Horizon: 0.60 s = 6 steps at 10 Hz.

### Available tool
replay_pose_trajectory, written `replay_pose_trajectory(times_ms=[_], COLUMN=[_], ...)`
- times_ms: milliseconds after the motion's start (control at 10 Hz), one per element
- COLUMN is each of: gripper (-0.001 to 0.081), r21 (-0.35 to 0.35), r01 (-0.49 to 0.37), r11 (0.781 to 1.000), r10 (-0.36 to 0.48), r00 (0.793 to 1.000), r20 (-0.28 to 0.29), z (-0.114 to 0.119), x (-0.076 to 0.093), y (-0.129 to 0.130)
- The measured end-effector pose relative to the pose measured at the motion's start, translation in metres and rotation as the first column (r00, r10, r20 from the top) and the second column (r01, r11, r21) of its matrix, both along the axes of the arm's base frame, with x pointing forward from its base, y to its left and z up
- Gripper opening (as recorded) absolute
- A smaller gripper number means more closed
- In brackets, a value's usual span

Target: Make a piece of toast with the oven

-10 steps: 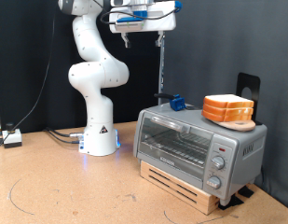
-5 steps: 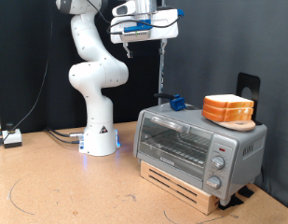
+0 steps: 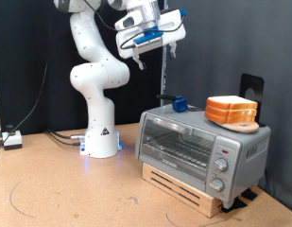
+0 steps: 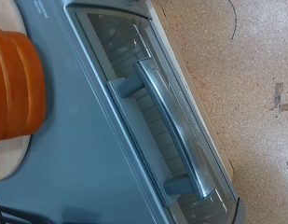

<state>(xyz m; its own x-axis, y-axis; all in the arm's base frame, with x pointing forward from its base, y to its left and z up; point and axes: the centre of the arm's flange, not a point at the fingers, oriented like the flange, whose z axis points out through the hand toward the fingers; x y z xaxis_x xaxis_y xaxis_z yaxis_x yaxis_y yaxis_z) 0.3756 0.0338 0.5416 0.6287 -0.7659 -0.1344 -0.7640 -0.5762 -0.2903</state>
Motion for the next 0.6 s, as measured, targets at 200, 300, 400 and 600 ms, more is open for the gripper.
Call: replay_pose_trajectory(times_ms=[200, 300, 400, 600], gripper=[0.0809, 0.0809, 0.0809, 0.0809], r21=[0.045, 0.127, 0.19, 0.226], r01=[-0.058, -0.133, -0.189, -0.237], r11=[0.997, 0.983, 0.963, 0.945], r10=[0.06, 0.143, 0.212, 0.273], r00=[0.998, 0.987, 0.971, 0.951], r20=[-0.034, -0.07, -0.11, -0.143], z=[-0.002, -0.004, -0.01, -0.024], x=[-0.005, -0.01, -0.014, -0.014], y=[0.001, 0.0, -0.004, -0.01])
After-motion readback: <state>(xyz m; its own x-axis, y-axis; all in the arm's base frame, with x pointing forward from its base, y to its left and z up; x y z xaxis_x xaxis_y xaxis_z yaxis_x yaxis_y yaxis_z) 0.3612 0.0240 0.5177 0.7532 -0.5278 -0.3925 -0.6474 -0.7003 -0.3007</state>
